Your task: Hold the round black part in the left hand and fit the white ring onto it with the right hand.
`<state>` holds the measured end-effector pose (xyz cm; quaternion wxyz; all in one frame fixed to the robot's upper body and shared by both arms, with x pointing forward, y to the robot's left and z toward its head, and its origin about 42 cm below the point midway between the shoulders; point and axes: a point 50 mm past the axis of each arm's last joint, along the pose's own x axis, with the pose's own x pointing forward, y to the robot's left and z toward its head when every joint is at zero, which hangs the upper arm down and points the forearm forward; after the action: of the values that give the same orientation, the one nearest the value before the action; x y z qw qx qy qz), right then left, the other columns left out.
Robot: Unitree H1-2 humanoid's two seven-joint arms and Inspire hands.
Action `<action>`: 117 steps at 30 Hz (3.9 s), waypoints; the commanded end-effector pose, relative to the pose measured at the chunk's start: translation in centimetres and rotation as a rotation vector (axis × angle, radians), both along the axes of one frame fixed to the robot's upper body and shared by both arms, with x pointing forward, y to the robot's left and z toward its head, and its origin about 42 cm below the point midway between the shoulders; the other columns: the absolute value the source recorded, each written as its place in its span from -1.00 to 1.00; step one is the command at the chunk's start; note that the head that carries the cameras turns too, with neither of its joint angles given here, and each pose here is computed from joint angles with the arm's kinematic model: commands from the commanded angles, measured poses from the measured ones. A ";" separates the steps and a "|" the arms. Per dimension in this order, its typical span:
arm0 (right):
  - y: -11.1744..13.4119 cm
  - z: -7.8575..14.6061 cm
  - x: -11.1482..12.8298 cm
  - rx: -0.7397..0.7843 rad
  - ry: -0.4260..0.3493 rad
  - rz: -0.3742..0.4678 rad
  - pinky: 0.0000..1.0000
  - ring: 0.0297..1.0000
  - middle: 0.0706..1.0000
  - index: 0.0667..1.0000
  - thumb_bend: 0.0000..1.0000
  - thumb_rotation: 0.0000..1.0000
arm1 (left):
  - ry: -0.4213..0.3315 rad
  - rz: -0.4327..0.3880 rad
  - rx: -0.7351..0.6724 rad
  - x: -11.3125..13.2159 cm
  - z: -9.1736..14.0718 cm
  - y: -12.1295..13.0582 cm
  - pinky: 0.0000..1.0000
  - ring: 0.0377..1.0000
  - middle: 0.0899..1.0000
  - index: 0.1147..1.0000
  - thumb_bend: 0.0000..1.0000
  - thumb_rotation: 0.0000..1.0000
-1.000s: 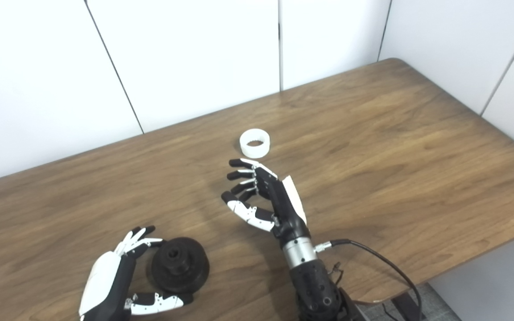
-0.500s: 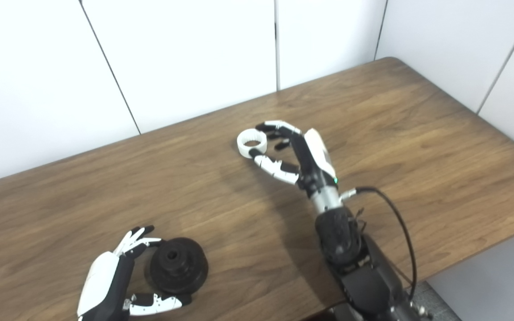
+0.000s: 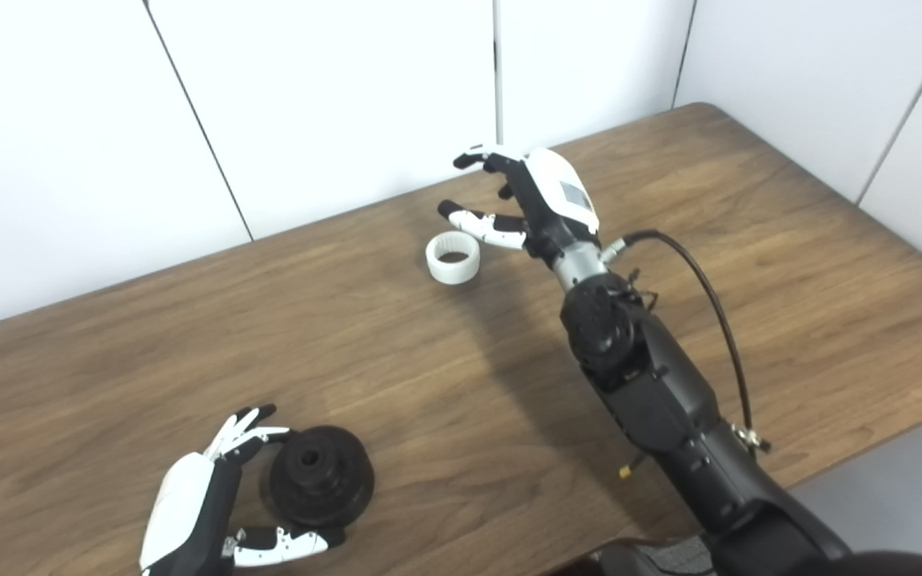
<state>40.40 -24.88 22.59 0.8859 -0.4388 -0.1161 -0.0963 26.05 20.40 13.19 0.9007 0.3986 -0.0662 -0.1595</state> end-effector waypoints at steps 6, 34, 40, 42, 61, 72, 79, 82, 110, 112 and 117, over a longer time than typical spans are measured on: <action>-0.1 3.9 3.9 -0.238 -0.082 0.021 0.36 0.64 0.67 0.45 0.18 0.05 | 0.006 0.008 0.039 -0.3 -0.3 0.1 0.87 0.93 0.82 0.08 0.79 -0.60; -1.6 -0.8 4.7 -0.453 0.347 0.145 0.94 1.00 1.00 0.72 0.76 0.91 | 0.004 0.017 0.028 -0.4 -0.1 -0.1 0.88 0.92 0.80 0.06 0.82 -0.62; -1.8 -1.7 4.1 -0.456 0.374 0.148 0.96 1.00 1.00 0.73 0.95 0.85 | 0.008 0.015 0.029 -0.5 -0.1 0.1 0.90 0.92 0.81 0.07 0.80 -0.61; -1.8 -1.9 4.0 -0.458 0.378 0.145 0.96 1.00 1.00 0.73 0.99 0.80 | 0.009 0.015 0.030 -0.5 -0.1 0.2 0.90 0.92 0.81 0.07 0.80 -0.61; -0.9 -4.5 2.8 -0.336 0.323 0.042 0.99 0.98 0.91 0.58 0.56 0.07 | 0.006 0.019 0.033 -0.7 -0.1 0.2 0.87 0.93 0.82 0.07 0.82 -0.59; 0.8 -6.6 2.6 -0.291 0.301 -0.018 1.00 0.98 0.87 0.60 0.51 0.21 | 0.016 0.020 0.034 -0.7 -0.1 0.2 0.92 0.95 0.83 0.07 0.80 -0.57; 1.8 -7.6 2.5 -0.247 0.304 -0.063 1.00 0.95 0.86 0.56 0.52 0.22 | 0.016 0.019 0.039 -0.8 0.0 0.1 0.92 0.96 0.84 0.08 0.79 -0.58; 2.2 -7.9 2.5 -0.236 0.297 -0.070 1.00 0.93 0.85 0.54 0.52 0.21 | 0.015 0.019 0.041 -0.9 0.0 0.1 0.93 0.96 0.84 0.08 0.79 -0.57; 3.0 -8.9 2.5 -0.184 0.130 -0.117 1.00 0.83 0.72 0.21 0.33 -0.44 | 0.020 0.028 0.039 -0.9 0.2 -0.1 0.95 0.96 0.85 0.08 0.79 -0.57; 3.0 -9.0 2.5 -0.185 0.116 -0.127 1.00 0.81 0.69 0.18 0.34 -0.46 | 0.020 0.028 0.038 -0.9 0.2 -0.2 0.95 0.96 0.84 0.08 0.79 -0.56; 3.1 -9.2 2.5 -0.172 0.091 -0.140 1.00 0.79 0.67 -0.08 0.03 -0.69 | 0.022 0.027 0.035 -0.9 0.2 -0.2 0.97 0.97 0.85 0.08 0.79 -0.55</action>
<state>42.60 -21.15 13.78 0.8473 -0.5123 -0.0671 -0.1230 25.37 20.23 13.25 0.9030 0.4011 -0.0474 -0.1469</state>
